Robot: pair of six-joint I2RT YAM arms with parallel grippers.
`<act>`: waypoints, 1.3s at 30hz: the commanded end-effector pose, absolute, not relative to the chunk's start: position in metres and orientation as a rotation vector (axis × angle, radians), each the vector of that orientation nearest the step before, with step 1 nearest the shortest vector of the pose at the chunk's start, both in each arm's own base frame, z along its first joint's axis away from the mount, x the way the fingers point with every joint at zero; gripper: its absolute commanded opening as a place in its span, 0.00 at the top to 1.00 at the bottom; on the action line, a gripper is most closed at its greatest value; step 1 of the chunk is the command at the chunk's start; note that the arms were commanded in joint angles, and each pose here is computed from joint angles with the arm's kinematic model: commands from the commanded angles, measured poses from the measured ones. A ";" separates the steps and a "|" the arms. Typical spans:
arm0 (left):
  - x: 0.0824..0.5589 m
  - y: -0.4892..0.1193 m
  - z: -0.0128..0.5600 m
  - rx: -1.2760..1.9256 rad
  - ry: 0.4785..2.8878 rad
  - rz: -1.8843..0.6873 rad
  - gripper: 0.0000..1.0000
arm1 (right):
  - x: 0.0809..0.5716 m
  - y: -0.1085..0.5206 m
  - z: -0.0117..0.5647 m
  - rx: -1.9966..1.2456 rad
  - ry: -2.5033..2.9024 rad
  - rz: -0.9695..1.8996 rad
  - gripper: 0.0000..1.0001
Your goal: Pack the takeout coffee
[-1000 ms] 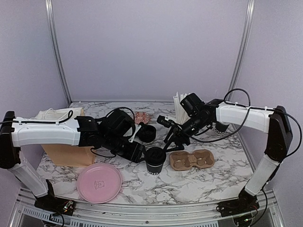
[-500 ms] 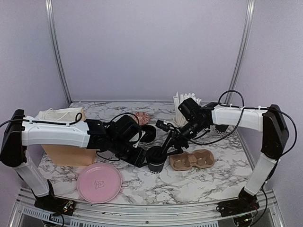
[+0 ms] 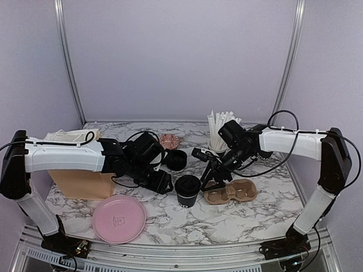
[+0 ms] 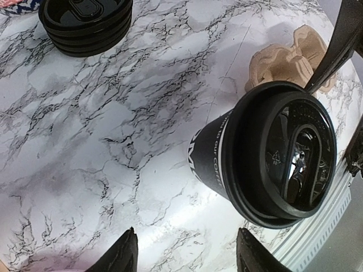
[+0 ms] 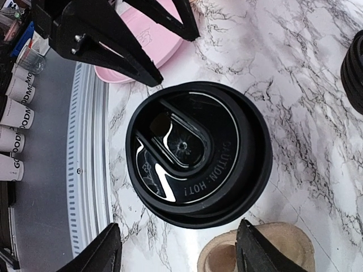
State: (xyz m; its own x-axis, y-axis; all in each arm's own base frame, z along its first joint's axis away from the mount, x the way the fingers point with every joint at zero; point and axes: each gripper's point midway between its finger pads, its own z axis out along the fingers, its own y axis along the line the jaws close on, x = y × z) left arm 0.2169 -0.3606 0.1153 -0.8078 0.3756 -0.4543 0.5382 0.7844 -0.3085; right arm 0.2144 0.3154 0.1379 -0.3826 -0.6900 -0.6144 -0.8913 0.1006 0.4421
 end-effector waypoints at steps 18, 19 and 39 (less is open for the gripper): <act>0.218 -0.390 0.147 0.330 2.606 -1.022 0.52 | 0.255 0.309 0.134 -1.342 2.305 1.172 0.51; 0.218 -0.390 0.146 0.331 2.608 -1.022 0.52 | 0.255 0.310 0.134 -1.340 2.307 1.179 0.52; 0.211 -0.376 0.128 0.299 2.649 -0.978 0.59 | 0.262 0.316 0.134 -1.319 2.310 1.230 0.51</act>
State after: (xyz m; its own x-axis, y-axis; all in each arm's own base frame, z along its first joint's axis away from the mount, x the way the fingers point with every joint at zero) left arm 0.2105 -0.3745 0.1220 -0.9374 0.1021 -0.3331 0.2901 0.7582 -0.5840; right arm 0.2489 0.3105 0.1225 -0.5785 -0.6373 -0.5091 -0.7833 0.2600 0.5647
